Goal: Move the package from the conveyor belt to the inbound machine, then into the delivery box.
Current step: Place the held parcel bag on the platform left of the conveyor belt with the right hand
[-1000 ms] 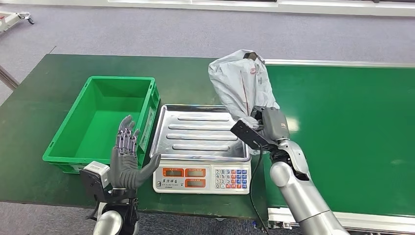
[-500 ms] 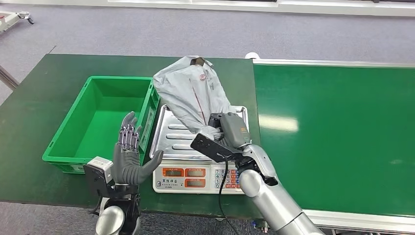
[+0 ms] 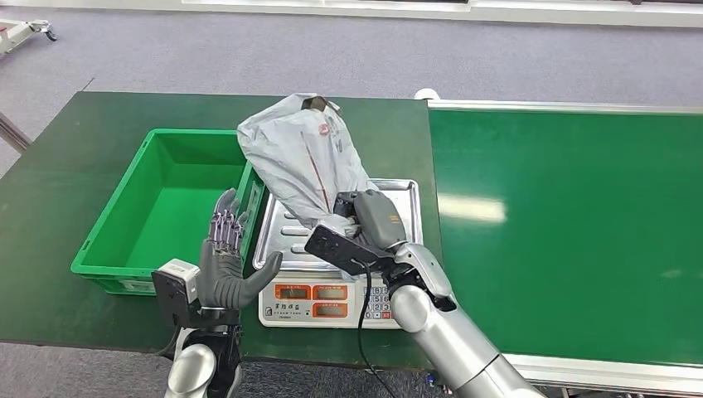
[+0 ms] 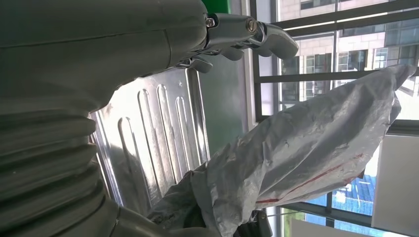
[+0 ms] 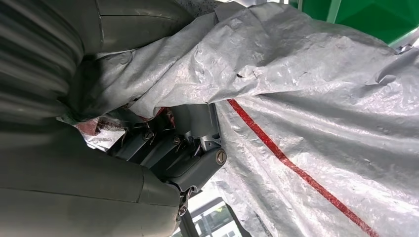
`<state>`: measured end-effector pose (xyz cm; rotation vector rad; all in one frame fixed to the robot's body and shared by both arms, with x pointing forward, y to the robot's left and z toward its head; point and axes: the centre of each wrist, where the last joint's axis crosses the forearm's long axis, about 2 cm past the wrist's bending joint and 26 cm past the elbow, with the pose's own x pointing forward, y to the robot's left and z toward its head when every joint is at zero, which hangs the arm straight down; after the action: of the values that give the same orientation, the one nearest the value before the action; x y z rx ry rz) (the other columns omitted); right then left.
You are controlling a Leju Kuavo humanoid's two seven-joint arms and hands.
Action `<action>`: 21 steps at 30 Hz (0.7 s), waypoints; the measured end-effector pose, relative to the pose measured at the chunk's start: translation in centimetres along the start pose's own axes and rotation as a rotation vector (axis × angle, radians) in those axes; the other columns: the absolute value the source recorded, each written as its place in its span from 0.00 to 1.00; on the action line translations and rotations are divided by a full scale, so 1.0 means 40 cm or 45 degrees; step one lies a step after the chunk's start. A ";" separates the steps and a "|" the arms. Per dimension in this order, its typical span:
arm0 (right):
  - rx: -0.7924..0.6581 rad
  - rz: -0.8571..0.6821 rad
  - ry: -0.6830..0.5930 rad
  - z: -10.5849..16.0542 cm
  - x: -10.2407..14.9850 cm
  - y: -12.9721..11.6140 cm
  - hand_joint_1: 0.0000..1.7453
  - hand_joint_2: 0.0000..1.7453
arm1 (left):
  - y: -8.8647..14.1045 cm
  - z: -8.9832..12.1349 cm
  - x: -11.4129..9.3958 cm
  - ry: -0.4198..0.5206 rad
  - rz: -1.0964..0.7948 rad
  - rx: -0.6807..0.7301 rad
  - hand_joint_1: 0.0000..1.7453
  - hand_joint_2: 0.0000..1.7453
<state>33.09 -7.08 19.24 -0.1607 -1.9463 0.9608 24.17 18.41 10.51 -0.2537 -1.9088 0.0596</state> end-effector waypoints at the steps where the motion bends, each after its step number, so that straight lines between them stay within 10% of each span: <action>1: 0.000 0.000 0.000 0.000 0.001 0.000 1.00 1.00 | 0.000 0.000 0.000 0.001 0.000 0.000 0.00 1.00; 9: 0.000 -0.001 0.000 -0.001 0.002 0.000 0.99 1.00 | 0.000 0.001 -0.003 0.005 0.000 0.000 0.00 1.00; 13: 0.007 0.002 0.014 -0.003 0.001 0.000 0.00 1.00 | -0.001 0.001 -0.003 0.007 0.003 0.001 0.00 1.00; 21: 0.025 0.020 0.046 -0.010 -0.009 -0.004 0.00 1.00 | -0.001 0.001 -0.003 0.007 0.010 0.004 0.00 1.00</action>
<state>33.67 -7.12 19.19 -0.1814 -1.9045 0.9805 24.17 18.35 10.37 -0.2591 -1.9024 0.0674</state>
